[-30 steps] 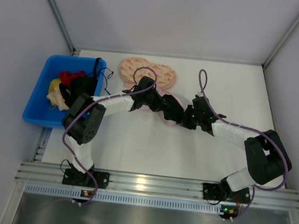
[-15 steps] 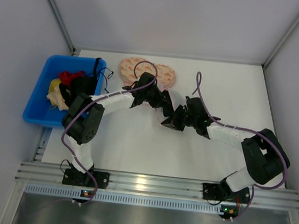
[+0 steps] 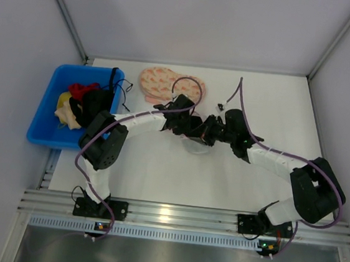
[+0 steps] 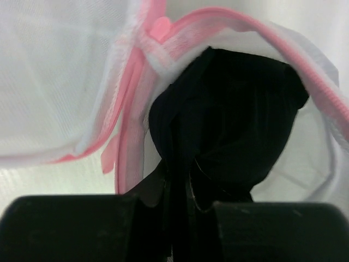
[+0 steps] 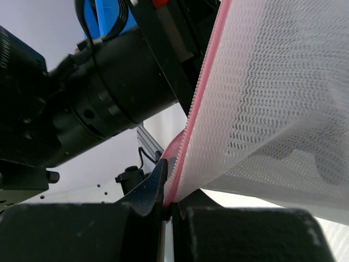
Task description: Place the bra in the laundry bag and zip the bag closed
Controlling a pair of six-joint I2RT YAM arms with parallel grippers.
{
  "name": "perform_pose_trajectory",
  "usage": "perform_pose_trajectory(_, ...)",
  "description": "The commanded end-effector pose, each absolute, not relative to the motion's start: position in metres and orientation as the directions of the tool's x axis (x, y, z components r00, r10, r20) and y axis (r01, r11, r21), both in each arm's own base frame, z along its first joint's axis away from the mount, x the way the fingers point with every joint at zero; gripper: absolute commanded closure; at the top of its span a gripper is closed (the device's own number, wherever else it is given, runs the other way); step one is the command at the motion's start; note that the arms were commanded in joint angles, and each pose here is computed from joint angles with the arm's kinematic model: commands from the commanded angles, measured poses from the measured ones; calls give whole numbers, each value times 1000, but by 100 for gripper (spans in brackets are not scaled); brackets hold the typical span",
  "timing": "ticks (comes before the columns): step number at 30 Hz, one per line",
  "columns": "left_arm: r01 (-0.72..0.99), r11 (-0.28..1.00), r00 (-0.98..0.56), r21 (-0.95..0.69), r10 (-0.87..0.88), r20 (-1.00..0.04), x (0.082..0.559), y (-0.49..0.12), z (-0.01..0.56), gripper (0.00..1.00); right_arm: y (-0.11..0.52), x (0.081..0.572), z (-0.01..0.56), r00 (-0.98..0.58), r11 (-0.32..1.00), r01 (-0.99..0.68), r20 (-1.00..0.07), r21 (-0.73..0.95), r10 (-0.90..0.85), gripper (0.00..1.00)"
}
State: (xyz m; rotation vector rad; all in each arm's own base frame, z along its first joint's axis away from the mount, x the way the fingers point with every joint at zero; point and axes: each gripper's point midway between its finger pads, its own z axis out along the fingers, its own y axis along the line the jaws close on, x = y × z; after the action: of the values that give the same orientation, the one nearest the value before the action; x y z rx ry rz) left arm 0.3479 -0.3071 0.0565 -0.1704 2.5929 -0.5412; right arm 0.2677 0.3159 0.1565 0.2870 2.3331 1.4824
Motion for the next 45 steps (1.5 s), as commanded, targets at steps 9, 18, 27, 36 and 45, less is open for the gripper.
perform_pose_trajectory(9, 285, 909, -792, -304, 45, -609, 352, -305, 117, 53, 303, 253, 189, -913, 335, -174, -279, 926, 299, 100)
perform_pose_trajectory(18, 377, 870, -714, -318, 54, -698, 336, -296, 176, 19, 285, 246, 158, -913, 376, -161, -282, 912, 295, 100)
perform_pose_trajectory(27, 122, 940, -704, -318, -144, -696, 354, -196, 173, 31, 269, 233, 149, -916, 384, -190, -304, 904, 263, 100)
perform_pose_trajectory(36, 42, 997, -777, -72, -13, -629, 384, -150, 104, 37, 248, 227, 135, -922, 447, -182, -310, 876, 231, 100)
perform_pose_trajectory(45, -53, 998, -832, -40, -67, -551, 397, -133, 42, 43, 237, 226, 134, -921, 452, -185, -314, 873, 230, 100)
